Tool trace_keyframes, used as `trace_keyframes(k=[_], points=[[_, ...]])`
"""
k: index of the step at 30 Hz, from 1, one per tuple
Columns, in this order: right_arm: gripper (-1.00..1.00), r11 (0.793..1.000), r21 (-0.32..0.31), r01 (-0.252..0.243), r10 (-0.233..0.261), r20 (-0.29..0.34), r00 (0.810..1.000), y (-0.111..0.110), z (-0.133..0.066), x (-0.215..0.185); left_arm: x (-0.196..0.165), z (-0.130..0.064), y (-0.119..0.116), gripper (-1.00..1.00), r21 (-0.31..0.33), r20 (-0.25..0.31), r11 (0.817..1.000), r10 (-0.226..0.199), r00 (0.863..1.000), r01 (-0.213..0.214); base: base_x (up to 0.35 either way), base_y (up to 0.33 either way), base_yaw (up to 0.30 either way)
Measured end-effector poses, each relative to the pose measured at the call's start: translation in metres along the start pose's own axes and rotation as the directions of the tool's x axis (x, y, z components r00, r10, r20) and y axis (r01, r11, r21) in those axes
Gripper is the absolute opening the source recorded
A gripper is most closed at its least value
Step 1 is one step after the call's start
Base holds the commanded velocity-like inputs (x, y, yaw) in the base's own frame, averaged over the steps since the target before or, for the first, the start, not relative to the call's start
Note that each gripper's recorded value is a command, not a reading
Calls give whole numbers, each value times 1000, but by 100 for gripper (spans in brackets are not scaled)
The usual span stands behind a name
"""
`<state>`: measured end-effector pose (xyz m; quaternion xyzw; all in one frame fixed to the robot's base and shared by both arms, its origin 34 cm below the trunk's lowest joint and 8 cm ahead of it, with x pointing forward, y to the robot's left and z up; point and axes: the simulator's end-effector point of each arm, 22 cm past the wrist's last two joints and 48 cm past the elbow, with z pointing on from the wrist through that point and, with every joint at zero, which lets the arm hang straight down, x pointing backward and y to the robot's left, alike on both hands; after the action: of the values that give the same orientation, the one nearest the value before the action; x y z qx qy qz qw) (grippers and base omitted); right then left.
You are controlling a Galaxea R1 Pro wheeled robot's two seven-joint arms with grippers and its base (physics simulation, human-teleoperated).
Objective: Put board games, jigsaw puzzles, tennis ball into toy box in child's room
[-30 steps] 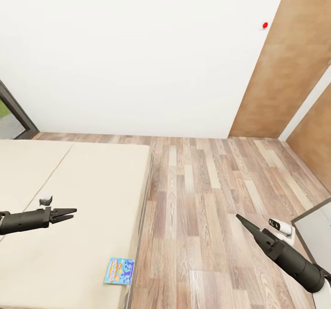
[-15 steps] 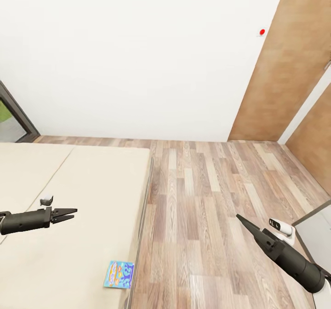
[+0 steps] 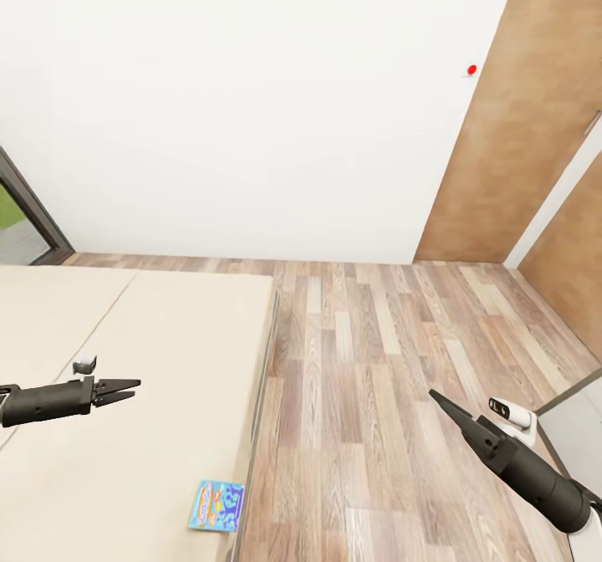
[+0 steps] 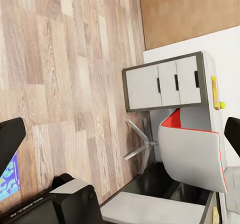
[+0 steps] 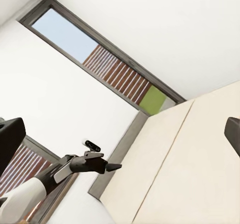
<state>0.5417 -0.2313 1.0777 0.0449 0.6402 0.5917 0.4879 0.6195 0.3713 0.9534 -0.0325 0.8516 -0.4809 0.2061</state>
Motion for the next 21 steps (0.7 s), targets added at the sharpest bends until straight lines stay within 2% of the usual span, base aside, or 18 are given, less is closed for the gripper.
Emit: trace_keyframes(k=[21], points=[[100, 999, -22, 25, -25, 11, 1000, 14, 1, -7, -7, -7, -15, 100, 10, 18, 1000, 29, 999, -29, 0, 0, 50]])
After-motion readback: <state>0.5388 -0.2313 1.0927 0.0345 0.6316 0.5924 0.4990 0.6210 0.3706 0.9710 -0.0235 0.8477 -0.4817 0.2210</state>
